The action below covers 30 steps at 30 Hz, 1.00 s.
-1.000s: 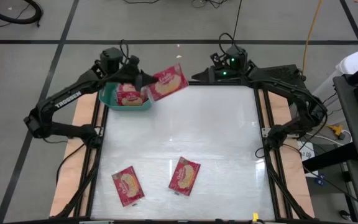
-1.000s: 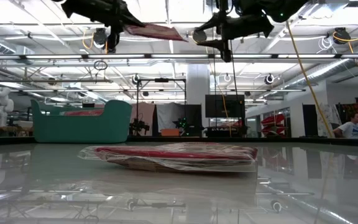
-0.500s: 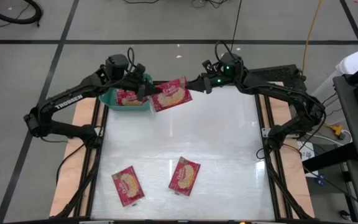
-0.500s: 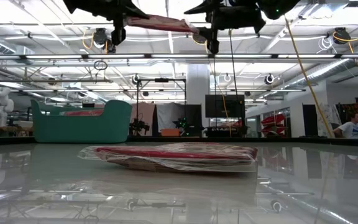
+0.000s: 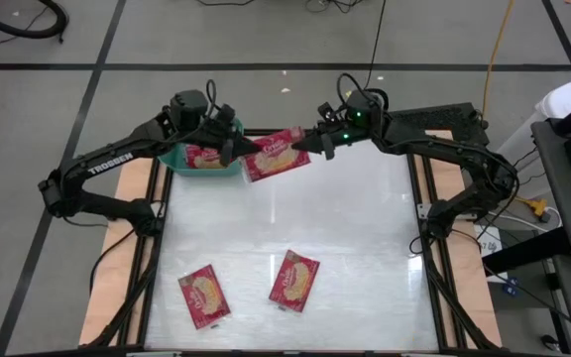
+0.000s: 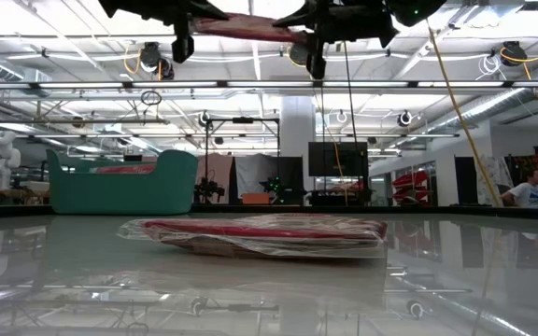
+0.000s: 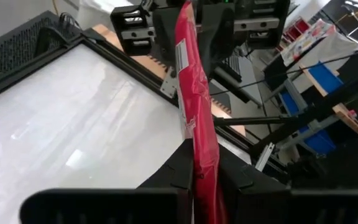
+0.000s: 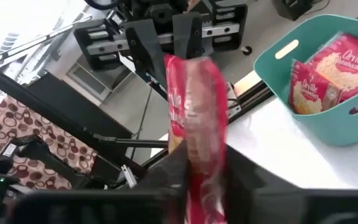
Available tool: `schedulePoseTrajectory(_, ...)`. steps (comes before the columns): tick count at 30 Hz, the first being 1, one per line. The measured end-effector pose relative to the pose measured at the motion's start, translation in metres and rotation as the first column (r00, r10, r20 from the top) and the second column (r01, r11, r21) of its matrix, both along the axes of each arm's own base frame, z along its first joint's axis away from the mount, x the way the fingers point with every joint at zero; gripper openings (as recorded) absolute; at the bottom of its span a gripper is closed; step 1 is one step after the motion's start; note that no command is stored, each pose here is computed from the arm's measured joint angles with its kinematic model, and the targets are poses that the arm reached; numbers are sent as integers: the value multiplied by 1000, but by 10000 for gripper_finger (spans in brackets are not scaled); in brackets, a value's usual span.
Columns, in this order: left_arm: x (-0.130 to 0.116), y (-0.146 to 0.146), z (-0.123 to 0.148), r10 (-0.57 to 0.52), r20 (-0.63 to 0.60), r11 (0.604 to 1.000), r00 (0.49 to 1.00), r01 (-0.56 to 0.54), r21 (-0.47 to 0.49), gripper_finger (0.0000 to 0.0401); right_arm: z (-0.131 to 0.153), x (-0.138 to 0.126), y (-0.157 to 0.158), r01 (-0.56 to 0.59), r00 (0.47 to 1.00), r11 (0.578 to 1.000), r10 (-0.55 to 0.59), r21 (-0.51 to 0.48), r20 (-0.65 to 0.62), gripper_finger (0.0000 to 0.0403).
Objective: Sort popcorn bags into baskets
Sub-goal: Put the red popcorn bag into the green bin
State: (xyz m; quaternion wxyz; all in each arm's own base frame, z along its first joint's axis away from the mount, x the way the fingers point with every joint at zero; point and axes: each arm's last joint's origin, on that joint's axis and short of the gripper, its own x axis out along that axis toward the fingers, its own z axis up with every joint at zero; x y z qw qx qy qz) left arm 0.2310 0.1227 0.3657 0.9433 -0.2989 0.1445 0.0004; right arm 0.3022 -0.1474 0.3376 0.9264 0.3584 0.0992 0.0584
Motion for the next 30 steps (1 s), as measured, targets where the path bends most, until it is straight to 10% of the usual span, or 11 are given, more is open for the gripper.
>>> schedulePoseTrajectory(7,0,4,0,156,-21,988,988,-156,-12,49,0,-6,-13,76,997,997,-75,30,-12,12)
schedulePoseTrajectory(21,4,1,9,481,21,867,877,-472,-159,274,15,-43,-68,222,966,968,-235,119,107,1)
schedulePoseTrajectory(30,37,-48,-2,582,2,791,813,-565,-235,275,27,-48,-73,209,948,960,-246,186,201,0)
